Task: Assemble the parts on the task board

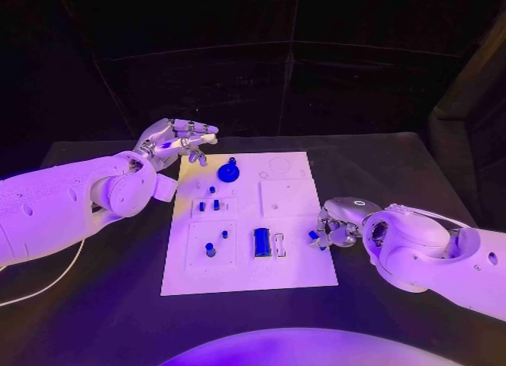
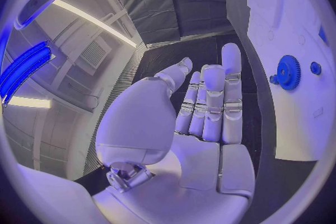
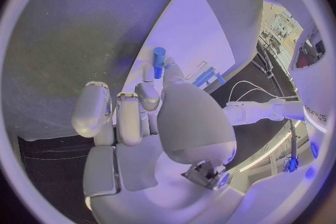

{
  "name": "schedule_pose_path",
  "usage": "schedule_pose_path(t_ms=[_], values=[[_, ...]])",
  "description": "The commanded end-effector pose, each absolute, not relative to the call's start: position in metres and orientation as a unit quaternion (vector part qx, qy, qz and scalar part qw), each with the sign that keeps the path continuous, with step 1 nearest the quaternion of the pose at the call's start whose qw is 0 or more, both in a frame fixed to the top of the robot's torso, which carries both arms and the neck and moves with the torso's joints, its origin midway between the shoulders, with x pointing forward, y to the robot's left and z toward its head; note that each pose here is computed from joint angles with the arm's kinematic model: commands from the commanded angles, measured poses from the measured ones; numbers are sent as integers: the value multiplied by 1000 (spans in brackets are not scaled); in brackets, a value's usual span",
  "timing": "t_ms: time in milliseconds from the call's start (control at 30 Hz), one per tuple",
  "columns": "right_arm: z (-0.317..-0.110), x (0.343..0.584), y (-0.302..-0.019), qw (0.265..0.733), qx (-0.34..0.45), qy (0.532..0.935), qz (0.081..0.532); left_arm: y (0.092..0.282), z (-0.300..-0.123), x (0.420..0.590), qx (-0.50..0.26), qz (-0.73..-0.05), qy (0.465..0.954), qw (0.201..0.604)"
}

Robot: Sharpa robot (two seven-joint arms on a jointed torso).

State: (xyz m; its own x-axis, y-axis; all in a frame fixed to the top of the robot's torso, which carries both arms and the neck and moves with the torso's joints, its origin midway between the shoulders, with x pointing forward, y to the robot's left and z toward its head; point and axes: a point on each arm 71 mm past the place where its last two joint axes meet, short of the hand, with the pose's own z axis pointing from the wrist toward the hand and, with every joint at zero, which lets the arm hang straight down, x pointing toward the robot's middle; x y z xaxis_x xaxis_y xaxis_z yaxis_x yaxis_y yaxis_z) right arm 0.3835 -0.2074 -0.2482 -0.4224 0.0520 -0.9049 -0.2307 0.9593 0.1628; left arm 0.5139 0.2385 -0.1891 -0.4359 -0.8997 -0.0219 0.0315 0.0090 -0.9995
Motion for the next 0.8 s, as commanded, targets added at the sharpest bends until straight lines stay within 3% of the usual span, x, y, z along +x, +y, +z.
schedule_pose_path(t_ms=[33,433,800], values=[[-256,382,-209,524,-85,842,94,238,-188,514,-361,-608,594,383],[-250,381,-203,546,-55,829,112,238,-188,513,-361,-608,594,382],[-241,372,-199,530,61,817,220,238,-188,513,-361,-608,594,382]])
